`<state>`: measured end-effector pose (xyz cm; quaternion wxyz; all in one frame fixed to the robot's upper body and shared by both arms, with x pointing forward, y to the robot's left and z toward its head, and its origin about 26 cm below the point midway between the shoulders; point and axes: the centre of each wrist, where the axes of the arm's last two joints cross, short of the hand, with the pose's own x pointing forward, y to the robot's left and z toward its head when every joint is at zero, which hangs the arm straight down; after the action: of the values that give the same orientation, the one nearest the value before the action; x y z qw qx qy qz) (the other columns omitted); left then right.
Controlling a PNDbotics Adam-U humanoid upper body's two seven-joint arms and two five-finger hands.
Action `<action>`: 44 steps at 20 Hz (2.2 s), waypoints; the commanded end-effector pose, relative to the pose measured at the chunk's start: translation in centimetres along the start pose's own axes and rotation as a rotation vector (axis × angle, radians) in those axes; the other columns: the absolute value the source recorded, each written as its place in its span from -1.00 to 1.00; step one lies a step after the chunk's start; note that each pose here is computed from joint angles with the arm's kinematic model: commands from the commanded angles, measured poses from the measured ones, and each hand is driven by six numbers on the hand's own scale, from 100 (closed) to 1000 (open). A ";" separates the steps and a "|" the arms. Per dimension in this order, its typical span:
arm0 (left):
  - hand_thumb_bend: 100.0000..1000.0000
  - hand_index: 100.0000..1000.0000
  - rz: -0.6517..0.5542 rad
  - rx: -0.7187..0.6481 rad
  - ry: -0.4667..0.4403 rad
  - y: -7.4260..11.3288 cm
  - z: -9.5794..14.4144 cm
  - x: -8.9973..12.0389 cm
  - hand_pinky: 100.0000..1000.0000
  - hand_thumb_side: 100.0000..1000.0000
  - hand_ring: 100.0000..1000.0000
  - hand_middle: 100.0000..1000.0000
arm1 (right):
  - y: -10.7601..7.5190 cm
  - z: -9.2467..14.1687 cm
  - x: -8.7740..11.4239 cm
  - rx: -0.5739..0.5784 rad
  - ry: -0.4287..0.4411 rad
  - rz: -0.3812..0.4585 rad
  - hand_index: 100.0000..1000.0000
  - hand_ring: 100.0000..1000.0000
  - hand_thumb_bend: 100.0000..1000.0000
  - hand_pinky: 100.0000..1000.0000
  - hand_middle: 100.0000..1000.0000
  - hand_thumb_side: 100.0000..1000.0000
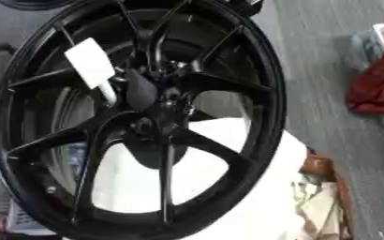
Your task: Pull the pin out of the wheel hub.
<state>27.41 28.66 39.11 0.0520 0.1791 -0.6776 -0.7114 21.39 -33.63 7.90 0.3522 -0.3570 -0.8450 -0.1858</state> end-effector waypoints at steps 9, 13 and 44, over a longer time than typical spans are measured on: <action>-0.76 0.64 -0.039 -0.213 -0.064 0.9 -0.6 0.5 0.73 -0.56 0.63 0.45 | 0.2 -0.3 0.4 -0.008 -0.027 -0.020 0.51 0.62 -1.00 -0.16 0.59 0.09; -0.74 0.63 -0.024 -0.260 -0.081 0.6 -0.8 0.5 0.72 -0.54 0.62 0.42 | 0.3 -0.2 0.4 -0.008 -0.022 -0.021 0.51 0.62 -1.00 -0.16 0.59 0.09; -0.71 0.66 -0.041 -0.176 -0.103 2.6 -7.1 0.9 0.70 -0.79 0.61 0.43 | 1.3 0.3 0.6 0.005 0.006 -0.044 0.51 0.62 -1.00 -0.17 0.59 0.10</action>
<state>28.61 21.27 40.70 0.0252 0.1398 -0.6167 -0.7742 21.89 -32.27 7.77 0.3634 -0.3404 -0.8464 -0.1890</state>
